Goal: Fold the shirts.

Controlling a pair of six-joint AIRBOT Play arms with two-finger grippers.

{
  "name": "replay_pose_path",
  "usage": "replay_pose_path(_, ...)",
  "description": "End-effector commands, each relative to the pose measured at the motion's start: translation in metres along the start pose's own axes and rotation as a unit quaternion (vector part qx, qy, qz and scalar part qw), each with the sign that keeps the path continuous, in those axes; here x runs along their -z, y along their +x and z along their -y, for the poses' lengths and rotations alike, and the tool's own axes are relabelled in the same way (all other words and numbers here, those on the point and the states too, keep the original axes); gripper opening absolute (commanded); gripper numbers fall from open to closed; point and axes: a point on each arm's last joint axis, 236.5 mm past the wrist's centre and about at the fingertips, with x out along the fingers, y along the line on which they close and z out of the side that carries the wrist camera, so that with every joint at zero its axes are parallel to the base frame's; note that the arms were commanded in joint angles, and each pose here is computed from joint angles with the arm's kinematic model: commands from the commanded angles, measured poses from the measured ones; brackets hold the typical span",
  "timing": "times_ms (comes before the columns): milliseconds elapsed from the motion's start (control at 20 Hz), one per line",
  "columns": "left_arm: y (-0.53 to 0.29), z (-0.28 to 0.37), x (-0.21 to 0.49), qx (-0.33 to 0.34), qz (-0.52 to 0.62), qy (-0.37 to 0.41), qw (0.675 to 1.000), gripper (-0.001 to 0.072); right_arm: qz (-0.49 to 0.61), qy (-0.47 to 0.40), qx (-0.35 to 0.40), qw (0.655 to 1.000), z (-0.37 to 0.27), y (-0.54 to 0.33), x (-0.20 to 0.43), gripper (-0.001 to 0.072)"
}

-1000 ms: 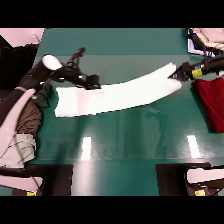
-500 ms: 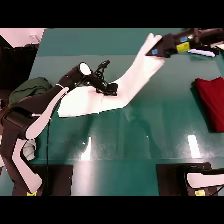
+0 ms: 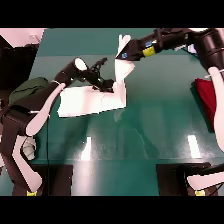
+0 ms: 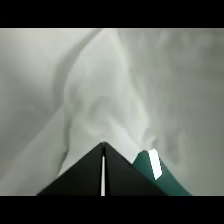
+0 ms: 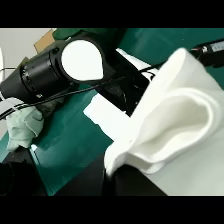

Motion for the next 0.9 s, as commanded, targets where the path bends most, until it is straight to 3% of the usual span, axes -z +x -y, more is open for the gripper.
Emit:
replay_pose_path(0,-0.057,-0.013,-0.014,-0.014,0.001,0.025,1.000,0.0021,0.000,0.003,-0.009,1.000,-0.002,0.032,0.000,0.0011)
replay_pose_path(450,-0.301,-0.063,-0.041,-0.154,0.168,0.024,0.973,0.0022,0.005,-0.013,-0.035,0.999,-0.033,0.103,0.008,0.0012)
replay_pose_path(850,-0.347,-0.065,-0.028,-0.171,0.196,0.012,0.965,0.0022,0.007,-0.026,-0.101,0.995,-0.060,0.210,0.038,0.0016)
